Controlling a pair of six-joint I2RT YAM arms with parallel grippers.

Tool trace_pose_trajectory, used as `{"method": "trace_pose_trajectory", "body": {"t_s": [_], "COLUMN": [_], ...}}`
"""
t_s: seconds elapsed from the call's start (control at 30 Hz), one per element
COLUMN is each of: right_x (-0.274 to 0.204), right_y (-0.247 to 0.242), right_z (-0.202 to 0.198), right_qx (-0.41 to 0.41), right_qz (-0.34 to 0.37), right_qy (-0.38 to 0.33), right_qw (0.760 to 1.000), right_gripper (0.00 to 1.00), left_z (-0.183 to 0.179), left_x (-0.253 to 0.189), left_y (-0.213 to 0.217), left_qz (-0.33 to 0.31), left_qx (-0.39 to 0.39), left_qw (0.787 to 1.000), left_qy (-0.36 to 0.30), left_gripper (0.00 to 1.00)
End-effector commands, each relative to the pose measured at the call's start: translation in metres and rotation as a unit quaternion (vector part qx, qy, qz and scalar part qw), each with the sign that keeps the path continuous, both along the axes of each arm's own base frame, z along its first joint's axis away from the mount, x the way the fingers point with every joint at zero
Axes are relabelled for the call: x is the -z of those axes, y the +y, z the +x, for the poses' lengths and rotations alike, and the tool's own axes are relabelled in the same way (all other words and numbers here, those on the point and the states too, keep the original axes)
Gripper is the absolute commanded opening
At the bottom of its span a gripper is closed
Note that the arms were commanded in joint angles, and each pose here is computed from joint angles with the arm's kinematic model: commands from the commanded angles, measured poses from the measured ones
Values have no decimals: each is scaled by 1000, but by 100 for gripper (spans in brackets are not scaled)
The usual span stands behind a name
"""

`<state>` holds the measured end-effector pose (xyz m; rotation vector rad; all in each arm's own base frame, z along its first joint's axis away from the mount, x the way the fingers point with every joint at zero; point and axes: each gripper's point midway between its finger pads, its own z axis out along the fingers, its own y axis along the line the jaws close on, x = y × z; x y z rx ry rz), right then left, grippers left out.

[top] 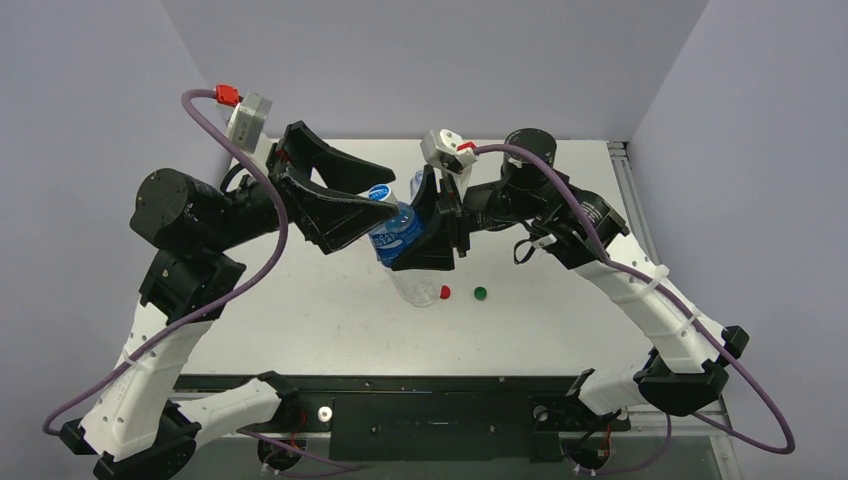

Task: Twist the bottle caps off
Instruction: Unscrew the bottle cap from the plastic bottle.

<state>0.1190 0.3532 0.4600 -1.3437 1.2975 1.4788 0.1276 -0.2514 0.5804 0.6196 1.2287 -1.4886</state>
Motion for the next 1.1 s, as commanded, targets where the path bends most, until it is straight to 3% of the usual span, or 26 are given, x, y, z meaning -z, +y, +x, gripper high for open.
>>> {"method": "trace_pose_trajectory", "body": {"t_s": [0.0,0.17,0.4,0.7,0.77,0.87,0.97,1.07], "right_x": [-17,-14,-15,-18,-15,-13,-15,-14], "right_y": [-11,-11,-8,-4,-3,-2,-2,-4], "right_z": [3,5,11,12,13,15,14,16], "right_qx": [24,33,40,36,36,39,38,41], "right_qz": [13,3,0,1,-2,-5,-3,-4], "right_qy": [-55,-64,-66,-62,-59,-57,-59,-61], "right_qw": [998,997,997,997,998,998,998,997], "right_gripper": [0,0,0,0,0,0,0,0], "left_z": [-2,4,6,10,9,8,7,7], "left_x": [-5,1,4,12,9,7,8,7], "left_y": [3,1,-2,-4,-4,-4,-4,-3], "left_qz": [-2,3,6,15,12,12,13,11], "left_qx": [4,-2,3,3,5,9,10,8], "left_qw": [1000,1000,1000,1000,1000,1000,1000,1000], "left_qy": [-6,3,1,0,-4,-10,-14,-15], "left_gripper": [67,64,47,41,37,22,1,0]}}
